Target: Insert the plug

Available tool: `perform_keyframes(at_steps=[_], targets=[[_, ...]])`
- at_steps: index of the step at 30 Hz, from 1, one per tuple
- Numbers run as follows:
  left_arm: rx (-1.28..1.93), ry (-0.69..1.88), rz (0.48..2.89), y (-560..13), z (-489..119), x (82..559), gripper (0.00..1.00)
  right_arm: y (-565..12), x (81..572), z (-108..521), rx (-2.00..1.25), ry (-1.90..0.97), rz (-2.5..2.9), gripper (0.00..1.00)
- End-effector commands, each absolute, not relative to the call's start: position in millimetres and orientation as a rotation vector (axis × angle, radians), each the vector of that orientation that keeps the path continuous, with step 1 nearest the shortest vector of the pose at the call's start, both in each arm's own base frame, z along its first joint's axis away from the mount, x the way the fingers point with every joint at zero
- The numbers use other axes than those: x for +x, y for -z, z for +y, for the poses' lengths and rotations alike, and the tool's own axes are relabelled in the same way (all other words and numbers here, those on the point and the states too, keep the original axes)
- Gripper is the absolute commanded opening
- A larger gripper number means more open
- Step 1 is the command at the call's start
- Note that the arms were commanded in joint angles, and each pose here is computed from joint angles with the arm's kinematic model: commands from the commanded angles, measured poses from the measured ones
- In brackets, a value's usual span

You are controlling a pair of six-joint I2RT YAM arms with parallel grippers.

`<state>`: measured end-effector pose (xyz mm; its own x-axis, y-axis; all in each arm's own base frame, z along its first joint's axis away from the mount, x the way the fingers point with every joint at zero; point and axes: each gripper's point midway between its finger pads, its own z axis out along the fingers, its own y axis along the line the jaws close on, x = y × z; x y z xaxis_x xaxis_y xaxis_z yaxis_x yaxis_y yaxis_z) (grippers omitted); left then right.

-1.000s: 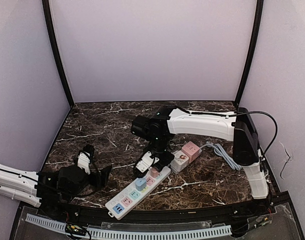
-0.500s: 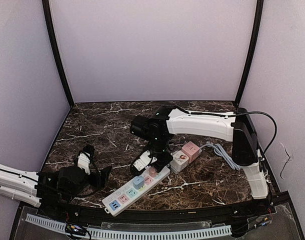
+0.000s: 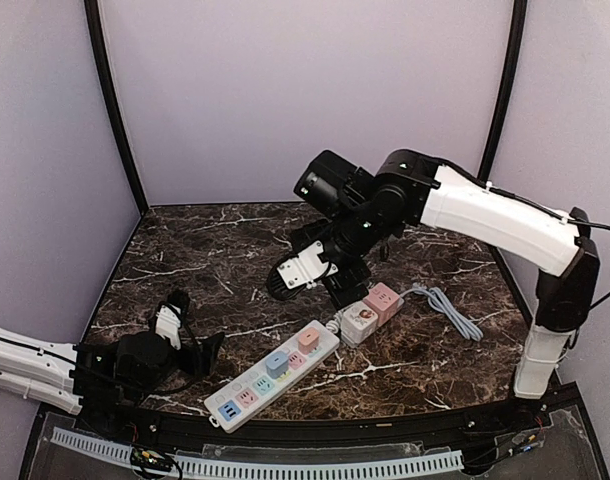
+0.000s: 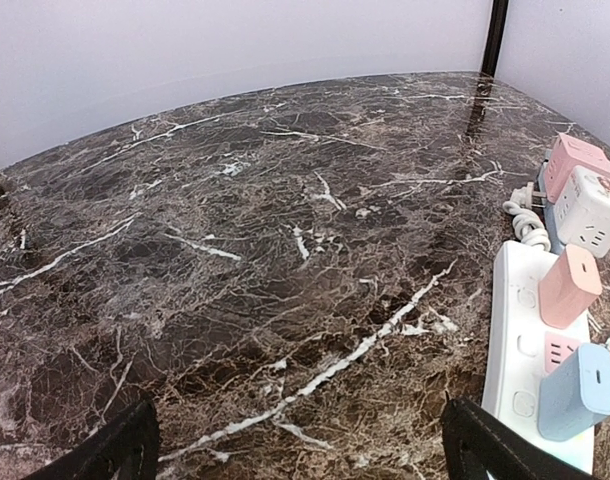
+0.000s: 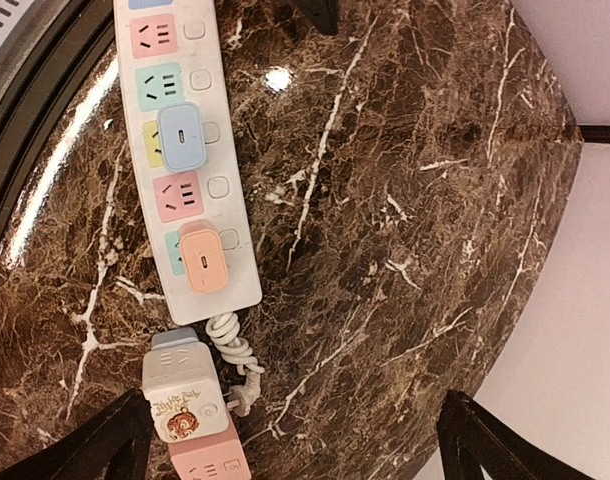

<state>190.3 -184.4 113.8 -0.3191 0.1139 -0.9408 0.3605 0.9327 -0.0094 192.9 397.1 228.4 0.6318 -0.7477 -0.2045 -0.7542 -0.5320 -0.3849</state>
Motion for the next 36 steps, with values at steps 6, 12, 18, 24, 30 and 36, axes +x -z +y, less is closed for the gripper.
perform_keyframes(at_steps=[6, 12, 18, 24, 30, 36], targets=[[0.406, 0.298, 1.915, -107, -193, 186, 0.99, -238, 202, 397, -2.114, -0.139, 1.3, 0.99], [0.482, 0.342, 1.954, -100, -212, 181, 0.99, -282, 221, 395, -1.608, -0.25, 1.349, 0.99], [0.581, 0.418, 2.031, -93, -235, 169, 0.99, -298, 272, 359, -1.05, -0.176, 1.62, 0.99], [0.664, 0.511, 2.087, -92, -250, 153, 0.95, -271, 293, 340, -0.844, -0.094, 1.789, 0.99], [0.748, 0.614, 2.097, -102, -269, 137, 0.87, -279, 288, 319, -0.699, -0.172, 1.777, 0.99], [0.874, 0.708, 2.105, -108, -295, 122, 0.81, -298, 274, 293, -0.619, -0.26, 1.723, 0.99]])
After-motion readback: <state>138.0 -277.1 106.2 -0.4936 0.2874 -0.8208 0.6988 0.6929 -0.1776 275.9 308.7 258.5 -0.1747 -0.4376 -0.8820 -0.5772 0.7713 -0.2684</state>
